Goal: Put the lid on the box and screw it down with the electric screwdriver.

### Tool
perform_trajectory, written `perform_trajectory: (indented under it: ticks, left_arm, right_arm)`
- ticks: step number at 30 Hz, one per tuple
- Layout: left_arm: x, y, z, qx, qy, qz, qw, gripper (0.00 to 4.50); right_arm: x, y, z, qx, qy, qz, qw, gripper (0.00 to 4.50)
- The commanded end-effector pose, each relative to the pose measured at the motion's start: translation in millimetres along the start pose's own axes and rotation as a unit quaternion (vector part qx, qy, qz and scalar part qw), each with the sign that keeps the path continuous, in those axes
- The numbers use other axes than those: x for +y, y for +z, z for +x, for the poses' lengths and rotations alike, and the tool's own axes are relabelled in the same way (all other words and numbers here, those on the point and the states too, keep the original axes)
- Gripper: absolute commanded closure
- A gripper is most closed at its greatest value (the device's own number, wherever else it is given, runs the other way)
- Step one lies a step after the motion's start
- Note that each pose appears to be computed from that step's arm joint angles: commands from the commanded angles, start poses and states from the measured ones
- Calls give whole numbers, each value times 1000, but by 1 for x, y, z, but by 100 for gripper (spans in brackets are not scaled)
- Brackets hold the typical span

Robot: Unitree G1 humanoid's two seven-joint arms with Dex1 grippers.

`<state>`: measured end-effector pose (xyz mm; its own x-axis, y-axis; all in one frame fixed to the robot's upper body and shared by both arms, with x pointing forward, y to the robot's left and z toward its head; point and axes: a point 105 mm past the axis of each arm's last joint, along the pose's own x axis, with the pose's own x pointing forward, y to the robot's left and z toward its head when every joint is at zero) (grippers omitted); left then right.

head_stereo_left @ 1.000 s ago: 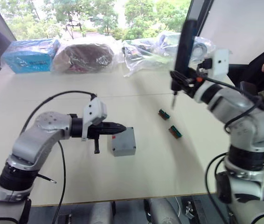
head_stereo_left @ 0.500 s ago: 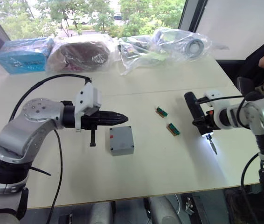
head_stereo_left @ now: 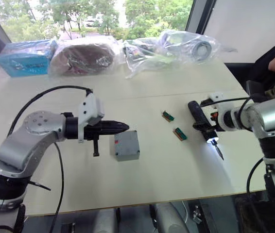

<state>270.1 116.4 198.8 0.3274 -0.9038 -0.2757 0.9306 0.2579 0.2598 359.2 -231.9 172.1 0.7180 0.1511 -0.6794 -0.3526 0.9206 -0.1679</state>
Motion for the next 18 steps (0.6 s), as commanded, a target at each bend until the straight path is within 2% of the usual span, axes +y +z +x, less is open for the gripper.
perform_trajectory:
  ticks: [1, 2, 6, 9, 14, 18]
  left_arm:
    - [14, -12, -17, 30, 55, 17, 998, 450]
    - [14, -21, -20, 39, 61, 5, 997, 450]
    - [13, -55, -26, 77, 69, -19, 995, 450]
    - [12, -75, -24, 96, 72, -34, 992, 450]
    - [5, -85, -10, 93, 56, -42, 993, 450]
    - [6, -88, 4, 96, 56, -26, 994, 450]
  right_arm:
    - [28, 47, -30, -122, 42, -91, 987, 1]
    - [43, 53, -34, -149, 70, -110, 980, 1]
    - [91, 54, -41, -195, 170, -147, 955, 109]
    - [114, 43, -32, -193, 213, -146, 946, 223]
    - [142, 25, -9, -184, 233, -153, 942, 433]
    - [166, 7, 4, -165, 260, -155, 939, 444]
